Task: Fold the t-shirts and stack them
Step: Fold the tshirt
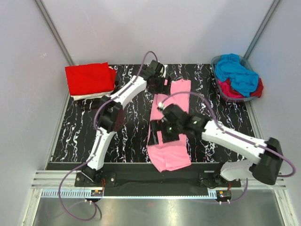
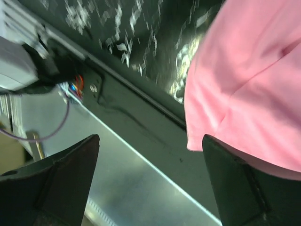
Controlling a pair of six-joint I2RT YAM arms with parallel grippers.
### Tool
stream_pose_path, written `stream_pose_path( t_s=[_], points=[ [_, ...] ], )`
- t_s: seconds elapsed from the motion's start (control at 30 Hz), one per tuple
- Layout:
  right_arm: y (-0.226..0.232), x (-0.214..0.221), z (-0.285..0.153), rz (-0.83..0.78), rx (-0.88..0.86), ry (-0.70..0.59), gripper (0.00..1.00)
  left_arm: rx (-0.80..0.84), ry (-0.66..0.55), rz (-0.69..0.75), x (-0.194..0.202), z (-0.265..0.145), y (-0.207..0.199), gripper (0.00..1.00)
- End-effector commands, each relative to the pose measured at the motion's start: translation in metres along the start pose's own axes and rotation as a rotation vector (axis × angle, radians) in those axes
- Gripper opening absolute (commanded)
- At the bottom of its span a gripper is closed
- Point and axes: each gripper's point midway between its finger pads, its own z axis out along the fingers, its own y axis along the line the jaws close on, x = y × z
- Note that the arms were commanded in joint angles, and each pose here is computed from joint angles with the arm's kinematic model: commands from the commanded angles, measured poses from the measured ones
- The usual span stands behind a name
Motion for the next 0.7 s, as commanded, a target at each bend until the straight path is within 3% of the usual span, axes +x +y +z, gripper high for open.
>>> stream_pose_path(
  t_s=[0.0,0.07,0.17,0.27,0.3,0.33,0.37,0.43,0.5,0.57,0.67],
  points=[
    [-0.013,-0.041,-0.058,-0.099,0.142,-0.189,0.99,0.030,-0.320,0.091,-0.088,-0.111,-0.023,0.91],
    [-0.045,-0.065,-0.076,-0.010,0.248,-0.263,1.00,-0.017,-0.331,0.085,-0.095,-0.143,-0.016,0.99],
    [-0.095,-0.097,-0.096,0.154,0.316,-0.353,1.00,-0.099,-0.339,0.014,-0.090,-0.182,0.007,0.99],
    [-0.127,-0.121,-0.097,0.176,0.381,-0.383,0.95,-0.149,-0.324,-0.063,-0.061,-0.211,0.027,0.99],
    [-0.138,-0.126,-0.084,0.181,0.417,-0.341,0.94,-0.162,-0.325,-0.068,-0.051,-0.218,0.029,0.99],
    [-0.145,-0.133,-0.079,0.185,0.440,-0.329,0.94,-0.148,-0.382,-0.061,-0.047,-0.249,0.022,0.99],
    [-0.151,-0.138,-0.074,0.198,0.455,-0.310,0.93,-0.163,-0.312,-0.074,-0.016,-0.235,0.032,0.99],
    [-0.162,-0.159,-0.059,0.211,0.482,-0.275,0.92,-0.174,-0.301,-0.082,0.026,-0.250,0.037,0.99],
    [-0.176,-0.182,-0.045,0.207,0.539,-0.261,0.91,-0.172,-0.361,-0.087,0.048,-0.281,0.036,0.99],
    [-0.186,-0.207,-0.050,0.210,0.613,-0.291,0.91,-0.221,-0.333,-0.105,0.085,-0.280,0.052,0.99],
    [-0.217,-0.222,-0.025,0.229,0.719,-0.218,0.88,-0.246,-0.350,-0.133,0.123,-0.306,0.058,0.99]
  ],
)
